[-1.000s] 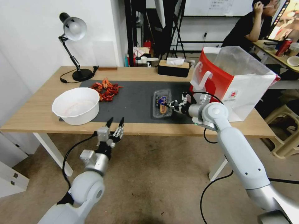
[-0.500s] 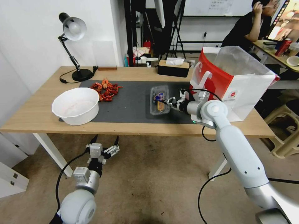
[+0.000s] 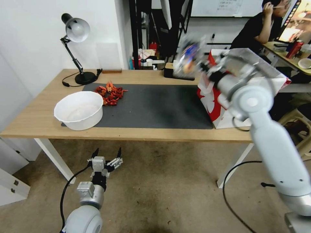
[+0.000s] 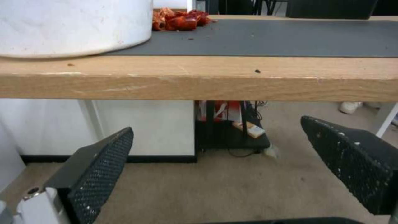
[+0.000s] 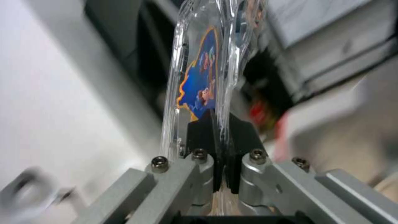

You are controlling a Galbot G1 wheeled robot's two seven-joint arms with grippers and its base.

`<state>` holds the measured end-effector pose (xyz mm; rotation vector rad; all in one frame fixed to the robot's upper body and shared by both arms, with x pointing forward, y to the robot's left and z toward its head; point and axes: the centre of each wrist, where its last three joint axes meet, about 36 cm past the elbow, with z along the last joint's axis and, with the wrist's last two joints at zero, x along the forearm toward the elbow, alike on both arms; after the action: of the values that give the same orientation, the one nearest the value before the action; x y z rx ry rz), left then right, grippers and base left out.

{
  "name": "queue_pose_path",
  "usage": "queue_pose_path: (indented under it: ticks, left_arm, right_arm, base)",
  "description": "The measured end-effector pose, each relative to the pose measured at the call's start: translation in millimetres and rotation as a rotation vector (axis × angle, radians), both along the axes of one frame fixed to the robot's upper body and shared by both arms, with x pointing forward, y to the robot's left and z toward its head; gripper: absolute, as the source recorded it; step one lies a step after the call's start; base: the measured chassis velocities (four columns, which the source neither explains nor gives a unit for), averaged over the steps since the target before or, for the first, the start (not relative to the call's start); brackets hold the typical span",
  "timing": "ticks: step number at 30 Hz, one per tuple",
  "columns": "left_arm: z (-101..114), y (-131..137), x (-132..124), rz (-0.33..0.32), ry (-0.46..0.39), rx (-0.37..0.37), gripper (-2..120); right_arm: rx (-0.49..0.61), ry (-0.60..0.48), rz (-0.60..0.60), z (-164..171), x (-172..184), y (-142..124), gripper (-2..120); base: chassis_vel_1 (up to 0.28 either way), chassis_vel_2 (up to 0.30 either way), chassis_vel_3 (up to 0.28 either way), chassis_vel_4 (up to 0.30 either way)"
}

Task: Close the takeout container lid, then place the container into the takeout bag.

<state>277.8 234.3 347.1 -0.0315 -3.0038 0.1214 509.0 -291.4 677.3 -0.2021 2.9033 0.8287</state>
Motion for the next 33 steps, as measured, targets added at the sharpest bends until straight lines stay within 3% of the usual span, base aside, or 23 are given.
queue_pose_path:
  ticks: [1, 2, 5, 12, 18, 33]
  left_arm:
    - [0, -1, 0, 0.0, -0.003, -0.003, 100]
    - [0, -1, 0, 0.0, -0.003, -0.003, 100]
    - [-1, -3, 0, -0.005, -0.007, -0.011, 100]
    - [0, -9, 4, -0.017, -0.014, -0.029, 100]
    - [0, -9, 5, -0.007, -0.013, -0.032, 100]
    - [1, -8, 8, 0.01, -0.019, -0.028, 100]
  right_arm:
    - [-0.032, -0.025, -0.074, 9, -1, -18, 0]
    - [-0.032, -0.025, -0.074, 9, -1, -18, 0]
    - [-0.105, -0.01, -0.18, 18, -6, -56, 0]
    - [-0.201, 0.067, -0.252, 3, -14, -75, 0]
    - [-0.182, 0.107, -0.243, -4, -17, -78, 3]
    - [-0.112, 0.159, -0.178, -19, -17, -75, 59]
  base:
    - [0.0, 0.0, 0.0, 0.0]
    - [0.0, 0.0, 0.0, 0.0]
    - [0.0, 0.0, 0.0, 0.0]
    - [0.0, 0.0, 0.0, 0.0]
    - [0.0, 0.0, 0.0, 0.0]
    - [0.0, 0.0, 0.0, 0.0]
